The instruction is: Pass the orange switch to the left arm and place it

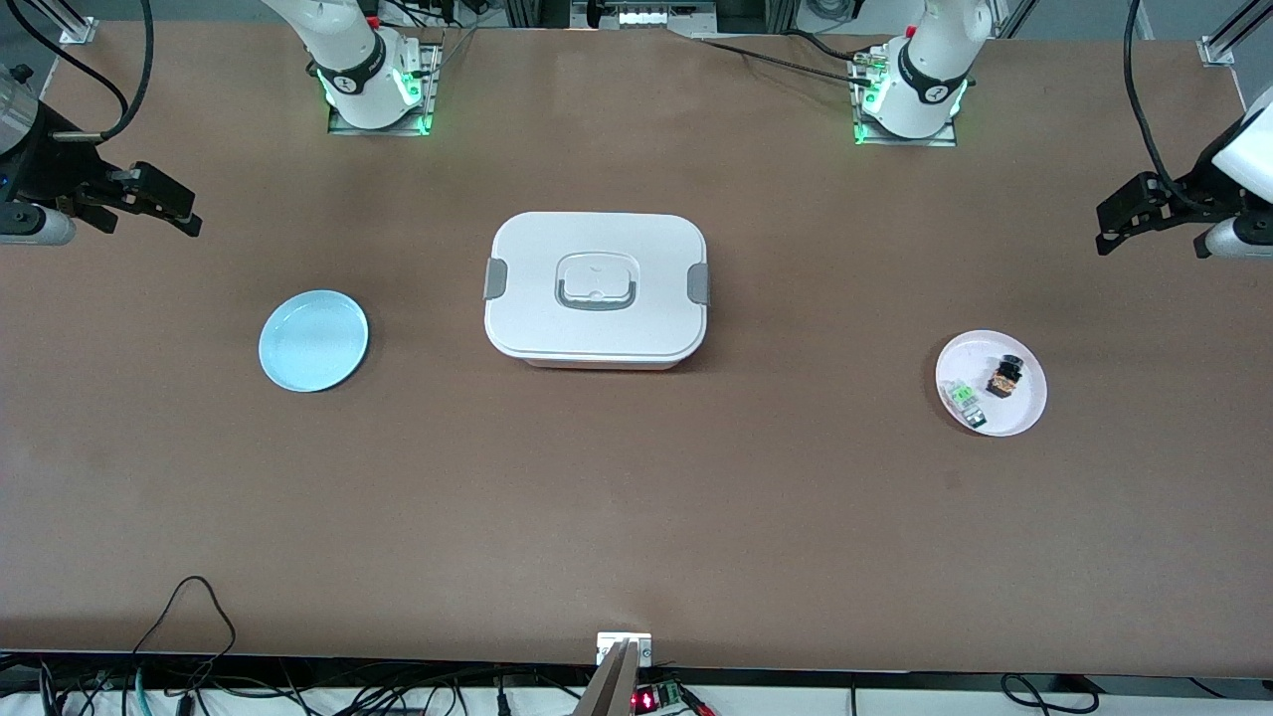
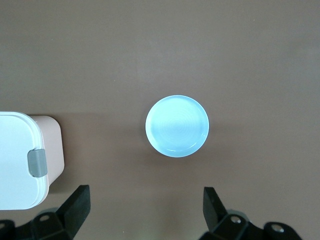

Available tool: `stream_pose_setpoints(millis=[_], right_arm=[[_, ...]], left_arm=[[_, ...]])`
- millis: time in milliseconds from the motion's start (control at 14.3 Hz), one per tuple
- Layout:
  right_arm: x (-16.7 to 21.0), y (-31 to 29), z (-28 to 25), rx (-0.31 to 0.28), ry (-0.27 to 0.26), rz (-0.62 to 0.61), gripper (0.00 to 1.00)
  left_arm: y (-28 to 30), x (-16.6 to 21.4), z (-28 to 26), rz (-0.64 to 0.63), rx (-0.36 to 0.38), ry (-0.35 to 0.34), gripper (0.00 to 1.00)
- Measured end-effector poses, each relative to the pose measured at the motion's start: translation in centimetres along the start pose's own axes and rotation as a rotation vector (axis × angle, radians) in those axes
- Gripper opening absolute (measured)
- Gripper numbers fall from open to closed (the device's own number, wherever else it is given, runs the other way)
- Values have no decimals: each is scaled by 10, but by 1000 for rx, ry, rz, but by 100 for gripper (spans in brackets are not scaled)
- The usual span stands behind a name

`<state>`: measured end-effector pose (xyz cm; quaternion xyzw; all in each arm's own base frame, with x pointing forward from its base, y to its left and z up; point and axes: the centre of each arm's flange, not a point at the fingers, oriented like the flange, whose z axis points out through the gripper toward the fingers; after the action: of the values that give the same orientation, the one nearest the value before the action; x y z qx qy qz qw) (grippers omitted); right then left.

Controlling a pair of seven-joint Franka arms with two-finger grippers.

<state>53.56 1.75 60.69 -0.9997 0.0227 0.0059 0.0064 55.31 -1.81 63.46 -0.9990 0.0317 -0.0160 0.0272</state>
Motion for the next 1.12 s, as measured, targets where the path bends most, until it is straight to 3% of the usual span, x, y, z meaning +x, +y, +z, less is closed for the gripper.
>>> stream_pose_setpoints(millis=[419,1116], right_arm=[[-1,0,-2,-2,3,3,100],[-1,0,-2,-5,4,2,100]], left_arm=[[27,3,5,37,-4,-9,100],[20,3,6,12,-32,-19,100]])
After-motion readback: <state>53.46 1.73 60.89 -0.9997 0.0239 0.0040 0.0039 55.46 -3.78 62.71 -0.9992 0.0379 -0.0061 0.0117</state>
